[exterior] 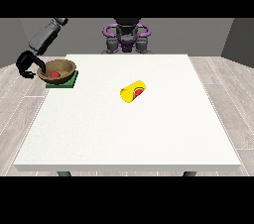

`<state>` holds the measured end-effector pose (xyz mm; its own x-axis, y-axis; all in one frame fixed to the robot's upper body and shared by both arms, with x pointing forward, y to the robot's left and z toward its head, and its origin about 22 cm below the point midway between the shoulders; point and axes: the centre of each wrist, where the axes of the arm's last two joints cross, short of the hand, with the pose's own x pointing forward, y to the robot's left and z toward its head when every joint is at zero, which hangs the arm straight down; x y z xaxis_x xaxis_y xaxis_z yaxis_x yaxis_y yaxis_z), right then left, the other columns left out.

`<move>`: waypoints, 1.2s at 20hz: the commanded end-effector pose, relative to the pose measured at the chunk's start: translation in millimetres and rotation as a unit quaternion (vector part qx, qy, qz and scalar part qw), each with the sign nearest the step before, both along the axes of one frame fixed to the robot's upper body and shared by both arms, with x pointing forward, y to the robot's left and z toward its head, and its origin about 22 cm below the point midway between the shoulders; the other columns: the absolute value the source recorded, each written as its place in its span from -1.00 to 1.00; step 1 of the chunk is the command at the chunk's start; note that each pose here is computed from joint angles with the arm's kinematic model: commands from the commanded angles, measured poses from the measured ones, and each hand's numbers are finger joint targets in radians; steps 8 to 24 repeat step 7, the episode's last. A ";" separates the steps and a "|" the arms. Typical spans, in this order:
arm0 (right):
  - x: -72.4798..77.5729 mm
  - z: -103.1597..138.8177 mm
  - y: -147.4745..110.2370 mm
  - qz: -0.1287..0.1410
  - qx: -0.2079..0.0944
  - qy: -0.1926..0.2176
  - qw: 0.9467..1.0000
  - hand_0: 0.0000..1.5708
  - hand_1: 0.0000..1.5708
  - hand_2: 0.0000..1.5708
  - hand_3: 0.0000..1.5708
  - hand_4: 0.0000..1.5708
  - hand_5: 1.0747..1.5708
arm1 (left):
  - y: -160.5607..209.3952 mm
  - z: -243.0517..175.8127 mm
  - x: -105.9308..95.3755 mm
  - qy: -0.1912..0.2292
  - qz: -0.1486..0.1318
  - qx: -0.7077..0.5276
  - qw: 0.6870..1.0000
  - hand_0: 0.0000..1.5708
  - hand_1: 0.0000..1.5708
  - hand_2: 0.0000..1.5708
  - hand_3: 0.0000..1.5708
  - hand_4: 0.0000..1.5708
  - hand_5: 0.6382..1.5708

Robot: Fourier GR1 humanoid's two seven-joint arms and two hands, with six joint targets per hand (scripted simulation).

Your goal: Pick the cup and pour the ball into the bowl, then pick the bowl and place it on the pad

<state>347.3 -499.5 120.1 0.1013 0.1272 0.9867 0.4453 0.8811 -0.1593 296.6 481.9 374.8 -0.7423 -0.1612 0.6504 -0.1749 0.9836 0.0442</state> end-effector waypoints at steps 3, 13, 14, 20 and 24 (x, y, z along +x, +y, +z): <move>4.8 36.3 -7.4 0.009 0.008 -0.027 1.000 -0.46 -0.46 -0.41 -0.25 -1.00 0.71 | -1.5 5.8 -2.2 0.006 -0.003 -0.007 1.000 -1.00 -1.00 -1.00 -1.00 -1.00 0.88; 2.8 52.7 -12.2 0.014 0.017 -0.004 1.000 -0.83 -0.83 -0.64 -0.52 -1.00 0.58 | 7.8 -40.8 15.1 0.048 -0.001 -0.004 0.999 -1.00 -1.00 -1.00 -1.00 -1.00 0.88; 2.8 52.7 -12.2 0.014 0.017 -0.004 1.000 -0.83 -0.83 -0.64 -0.52 -1.00 0.58 | 7.8 -40.8 15.1 0.048 -0.001 -0.004 0.999 -1.00 -1.00 -1.00 -1.00 -1.00 0.88; 2.8 52.7 -12.2 0.014 0.017 -0.004 1.000 -0.83 -0.83 -0.64 -0.52 -1.00 0.58 | 7.8 -40.8 15.1 0.048 -0.001 -0.004 0.999 -1.00 -1.00 -1.00 -1.00 -1.00 0.88; 2.8 52.7 -12.2 0.014 0.017 -0.004 1.000 -0.83 -0.83 -0.64 -0.52 -1.00 0.58 | 7.8 -40.8 15.1 0.048 -0.001 -0.004 0.999 -1.00 -1.00 -1.00 -1.00 -1.00 0.88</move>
